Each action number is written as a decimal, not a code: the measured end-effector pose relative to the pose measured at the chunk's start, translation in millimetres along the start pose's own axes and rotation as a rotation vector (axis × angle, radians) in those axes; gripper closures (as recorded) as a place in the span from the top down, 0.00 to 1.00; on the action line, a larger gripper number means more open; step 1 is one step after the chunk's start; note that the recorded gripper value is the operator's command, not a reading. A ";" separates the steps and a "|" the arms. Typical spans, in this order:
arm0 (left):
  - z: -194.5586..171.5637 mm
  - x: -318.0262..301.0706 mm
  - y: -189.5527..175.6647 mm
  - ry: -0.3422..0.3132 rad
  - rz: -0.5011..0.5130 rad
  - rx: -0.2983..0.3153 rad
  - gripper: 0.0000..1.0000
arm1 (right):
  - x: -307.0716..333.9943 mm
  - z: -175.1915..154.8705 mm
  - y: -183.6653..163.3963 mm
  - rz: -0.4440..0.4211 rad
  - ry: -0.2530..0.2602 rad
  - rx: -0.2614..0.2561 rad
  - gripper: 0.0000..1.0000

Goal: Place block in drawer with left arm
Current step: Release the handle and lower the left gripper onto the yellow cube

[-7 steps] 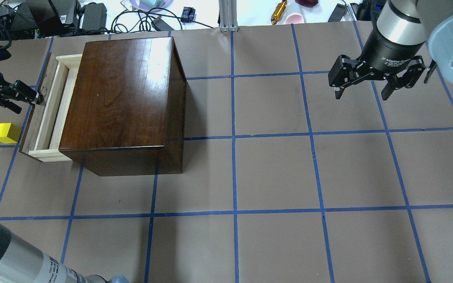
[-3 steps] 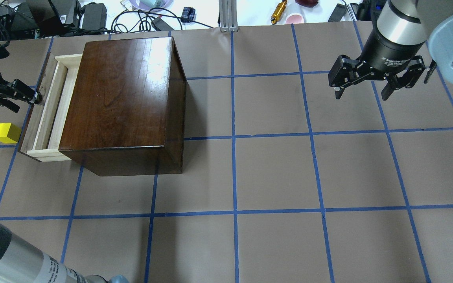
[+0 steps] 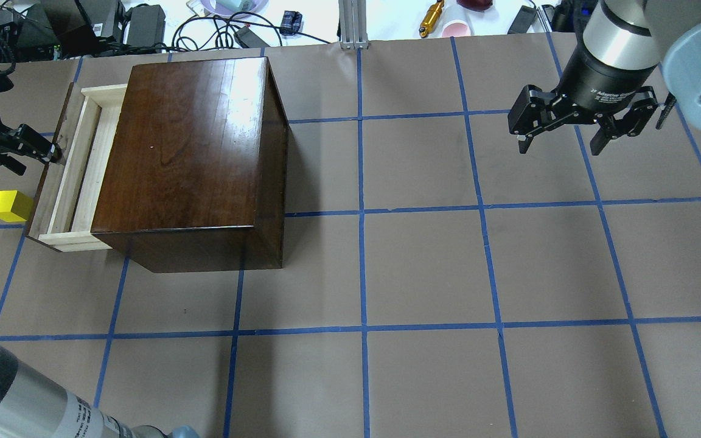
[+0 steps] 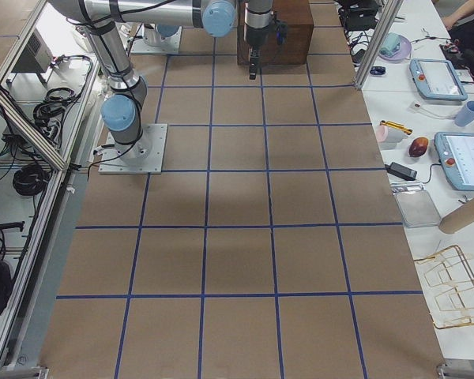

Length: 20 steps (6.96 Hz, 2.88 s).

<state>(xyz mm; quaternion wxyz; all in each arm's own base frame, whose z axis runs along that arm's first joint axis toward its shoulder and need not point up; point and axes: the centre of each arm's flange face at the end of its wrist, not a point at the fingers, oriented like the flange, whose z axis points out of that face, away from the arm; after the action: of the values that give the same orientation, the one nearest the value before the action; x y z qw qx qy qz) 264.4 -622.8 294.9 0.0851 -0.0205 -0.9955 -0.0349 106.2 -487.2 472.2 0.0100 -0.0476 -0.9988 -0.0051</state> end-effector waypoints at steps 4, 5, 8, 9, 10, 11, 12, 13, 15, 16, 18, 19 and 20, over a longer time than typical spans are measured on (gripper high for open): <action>-28.1 5.4 4.0 -0.021 -0.005 0.032 0.88 | 0.0 0.0 0.0 0.000 0.000 0.000 1.00; -33.8 -0.3 1.2 -0.033 -0.005 0.042 0.89 | 0.0 0.0 0.0 0.000 0.000 0.000 1.00; -29.5 -36.9 4.1 -0.073 -0.022 0.019 0.92 | 0.0 0.0 0.0 0.000 0.000 0.000 1.00; -20.2 -53.1 6.4 -0.098 -0.015 -0.002 0.93 | 0.0 0.0 0.0 0.000 0.000 0.000 1.00; -8.2 -67.2 5.4 -0.131 -0.001 -0.019 0.93 | 0.0 0.0 0.0 0.000 0.000 0.000 1.00; 4.8 -81.2 5.3 -0.152 0.015 -0.034 0.95 | 0.0 0.0 0.0 0.000 0.000 0.000 1.00; 16.9 -96.5 7.4 -0.160 0.031 -0.039 0.95 | 0.0 0.0 0.0 0.000 0.000 0.000 1.00; 29.9 -110.2 8.8 -0.163 0.040 -0.040 0.95 | 0.1 0.0 0.0 0.000 0.001 0.000 1.00; 57.3 -122.8 7.6 -0.151 0.043 -0.054 0.95 | 0.0 0.0 0.0 0.000 0.000 0.000 1.00; 68.7 -124.8 7.2 -0.141 0.042 -0.066 0.95 | 0.0 0.0 0.0 0.000 0.000 0.000 1.00; 80.4 -126.1 7.6 -0.128 0.040 -0.077 0.88 | 0.0 0.0 0.0 0.000 0.000 0.000 1.00; 82.1 -126.3 7.5 -0.126 0.040 -0.079 0.68 | 0.0 0.0 0.0 0.000 0.000 0.000 1.00; 82.4 -126.4 7.4 -0.126 0.040 -0.079 0.40 | 0.0 0.0 0.0 0.000 0.000 0.000 1.00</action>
<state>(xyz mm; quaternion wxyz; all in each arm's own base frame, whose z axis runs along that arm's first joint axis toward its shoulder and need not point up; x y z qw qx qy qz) 375.4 -613.8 192.7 0.0221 -0.0461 -0.9962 -0.0711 106.2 -487.2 472.2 0.0099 -0.0476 -0.9988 -0.0051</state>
